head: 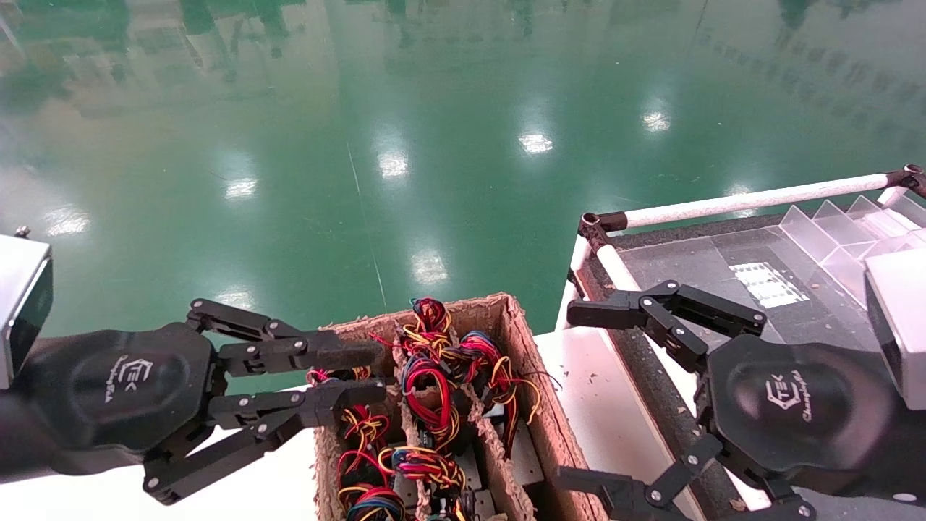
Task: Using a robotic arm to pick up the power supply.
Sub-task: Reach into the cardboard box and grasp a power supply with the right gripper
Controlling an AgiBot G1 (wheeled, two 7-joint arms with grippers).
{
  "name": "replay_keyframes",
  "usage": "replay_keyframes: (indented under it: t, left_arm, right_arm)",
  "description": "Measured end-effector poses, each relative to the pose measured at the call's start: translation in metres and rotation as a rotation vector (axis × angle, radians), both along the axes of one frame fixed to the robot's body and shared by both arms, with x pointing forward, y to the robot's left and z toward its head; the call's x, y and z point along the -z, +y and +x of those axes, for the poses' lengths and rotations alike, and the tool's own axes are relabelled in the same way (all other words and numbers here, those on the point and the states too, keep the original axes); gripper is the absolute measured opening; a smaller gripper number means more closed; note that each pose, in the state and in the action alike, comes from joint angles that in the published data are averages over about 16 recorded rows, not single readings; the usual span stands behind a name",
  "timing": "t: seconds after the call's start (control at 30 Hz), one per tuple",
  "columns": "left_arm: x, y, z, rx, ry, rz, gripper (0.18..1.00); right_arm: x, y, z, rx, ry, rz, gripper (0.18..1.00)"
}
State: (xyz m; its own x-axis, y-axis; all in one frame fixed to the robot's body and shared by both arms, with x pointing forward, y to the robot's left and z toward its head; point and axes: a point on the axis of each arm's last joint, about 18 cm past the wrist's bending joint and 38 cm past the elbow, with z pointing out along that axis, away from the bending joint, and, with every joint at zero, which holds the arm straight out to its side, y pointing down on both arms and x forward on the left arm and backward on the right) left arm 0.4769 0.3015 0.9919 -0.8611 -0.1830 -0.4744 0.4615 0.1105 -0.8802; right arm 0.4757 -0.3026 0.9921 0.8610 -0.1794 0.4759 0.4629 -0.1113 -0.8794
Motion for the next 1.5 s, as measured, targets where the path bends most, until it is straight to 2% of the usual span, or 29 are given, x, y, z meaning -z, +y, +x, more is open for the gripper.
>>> replay_keyframes:
  t: [0.3, 0.83, 1.03, 1.23, 1.5]
  left_arm:
    - [0.0, 0.0, 0.0, 0.0, 0.0, 0.0, 0.407]
    - [0.0, 0.0, 0.0, 0.0, 0.0, 0.0, 0.781]
    - [0.0, 0.0, 0.0, 0.0, 0.0, 0.0, 0.886]
    - [0.0, 0.0, 0.0, 0.0, 0.0, 0.0, 0.953]
    - [0.0, 0.0, 0.0, 0.0, 0.0, 0.0, 0.993]
  right_arm:
    - [0.0, 0.0, 0.0, 0.0, 0.0, 0.0, 1.001]
    - [0.003, -0.004, 0.012, 0.055, 0.014, -0.002, 1.001]
    - [0.012, -0.001, 0.035, 0.134, 0.056, -0.041, 1.001]
    - [0.022, 0.012, 0.068, 0.217, 0.098, -0.1, 1.001]
    - [0.03, 0.04, 0.11, 0.285, 0.151, -0.144, 1.001]
